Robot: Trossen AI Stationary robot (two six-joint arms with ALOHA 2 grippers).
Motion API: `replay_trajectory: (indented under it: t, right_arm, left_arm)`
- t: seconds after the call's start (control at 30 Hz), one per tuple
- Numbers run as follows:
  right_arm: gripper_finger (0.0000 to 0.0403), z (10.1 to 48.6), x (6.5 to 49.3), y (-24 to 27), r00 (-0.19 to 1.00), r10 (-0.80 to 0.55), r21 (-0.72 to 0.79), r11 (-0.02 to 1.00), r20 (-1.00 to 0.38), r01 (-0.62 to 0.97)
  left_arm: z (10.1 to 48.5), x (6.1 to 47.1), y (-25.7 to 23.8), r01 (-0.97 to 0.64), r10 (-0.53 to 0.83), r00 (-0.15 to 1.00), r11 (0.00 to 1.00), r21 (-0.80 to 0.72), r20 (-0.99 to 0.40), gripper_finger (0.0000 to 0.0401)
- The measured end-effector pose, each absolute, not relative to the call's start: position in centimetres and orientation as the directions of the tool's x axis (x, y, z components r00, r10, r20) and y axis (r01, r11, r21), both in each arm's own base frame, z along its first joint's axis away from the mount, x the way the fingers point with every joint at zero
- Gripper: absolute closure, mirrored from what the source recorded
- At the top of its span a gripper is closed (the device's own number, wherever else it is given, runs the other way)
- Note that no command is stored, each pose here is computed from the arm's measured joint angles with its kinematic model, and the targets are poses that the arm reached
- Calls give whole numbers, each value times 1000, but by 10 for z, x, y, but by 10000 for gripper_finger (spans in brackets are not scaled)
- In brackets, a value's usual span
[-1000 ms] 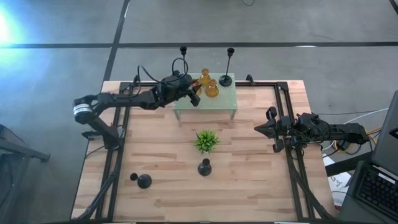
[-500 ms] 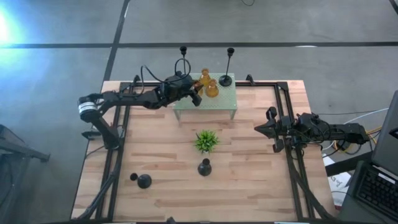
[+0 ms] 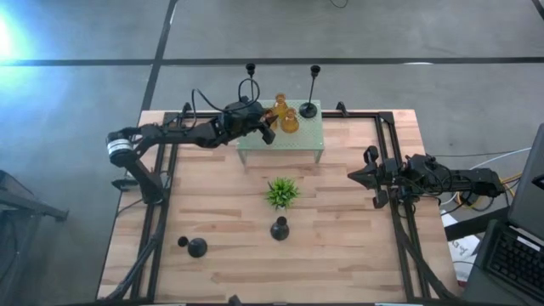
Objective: Pick & Place candle stick holders
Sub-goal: Put the orange candle holder on the shelf
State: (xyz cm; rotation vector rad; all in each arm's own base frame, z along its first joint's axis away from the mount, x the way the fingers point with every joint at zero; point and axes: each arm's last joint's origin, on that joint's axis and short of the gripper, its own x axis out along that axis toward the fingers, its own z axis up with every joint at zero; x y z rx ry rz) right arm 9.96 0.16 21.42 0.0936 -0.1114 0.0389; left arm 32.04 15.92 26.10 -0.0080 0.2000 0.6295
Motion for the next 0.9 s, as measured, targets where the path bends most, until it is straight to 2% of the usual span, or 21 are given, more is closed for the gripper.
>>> replay_trajectory:
  t: [0.9]
  right_arm:
    - [394,214,100,2,993,33,92,995,114,-44]
  left_arm:
    - [252,320,168,-546,539,818,837,24,-201,271]
